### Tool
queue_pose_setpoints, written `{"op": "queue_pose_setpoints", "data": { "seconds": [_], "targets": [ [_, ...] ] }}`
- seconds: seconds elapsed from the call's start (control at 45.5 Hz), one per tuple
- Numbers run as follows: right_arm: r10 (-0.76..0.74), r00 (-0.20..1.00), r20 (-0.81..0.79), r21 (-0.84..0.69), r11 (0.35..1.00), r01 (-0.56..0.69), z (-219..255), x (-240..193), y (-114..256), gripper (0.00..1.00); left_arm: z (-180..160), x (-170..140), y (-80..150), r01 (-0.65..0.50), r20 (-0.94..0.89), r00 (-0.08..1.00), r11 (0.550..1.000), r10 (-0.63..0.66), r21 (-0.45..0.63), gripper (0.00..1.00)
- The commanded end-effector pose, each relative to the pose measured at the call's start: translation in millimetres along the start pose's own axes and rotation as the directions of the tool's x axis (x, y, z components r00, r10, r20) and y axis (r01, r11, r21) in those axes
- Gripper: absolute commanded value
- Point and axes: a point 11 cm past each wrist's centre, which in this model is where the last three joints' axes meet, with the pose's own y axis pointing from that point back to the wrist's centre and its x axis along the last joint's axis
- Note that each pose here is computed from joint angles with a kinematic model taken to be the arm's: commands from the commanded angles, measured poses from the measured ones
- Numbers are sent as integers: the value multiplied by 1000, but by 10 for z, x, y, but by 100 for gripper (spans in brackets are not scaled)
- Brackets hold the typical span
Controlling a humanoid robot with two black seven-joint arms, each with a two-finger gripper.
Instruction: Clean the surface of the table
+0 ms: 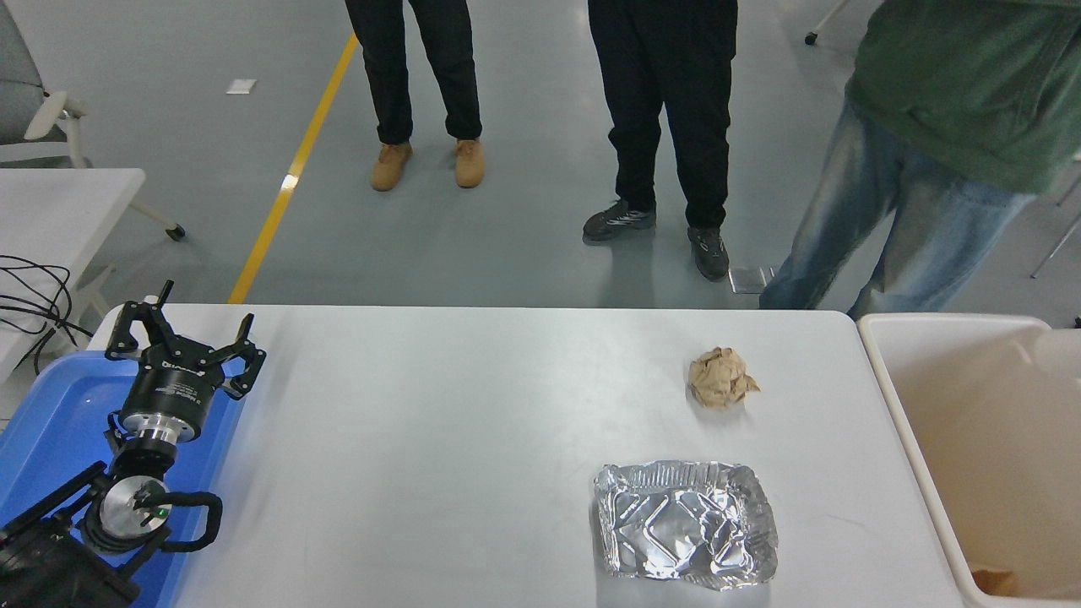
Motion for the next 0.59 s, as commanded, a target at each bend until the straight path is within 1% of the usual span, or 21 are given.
{"op": "queue_pose_setpoints", "data": {
  "seconds": [0.0,0.176,0.352,0.571],
  "targets": [
    [45,999,-15,-74,996,-46,390,-261,-191,0,1,3,1,-1,1,1000,1000,1,0,99],
    [89,995,-53,-116,989,-95,598,-338,-266,0,-1,-2,0,0,0,1000,1000,0,0,99],
    [139,987,-85,-131,980,-149,669,-470,-372,0,-1,-2,0,0,0,1000,1000,0,0,99],
    [118,989,-84,-140,982,-129,698,-854,-446,0,1,3,1,-1,1,1000,1000,1,0,99]
  ]
}}
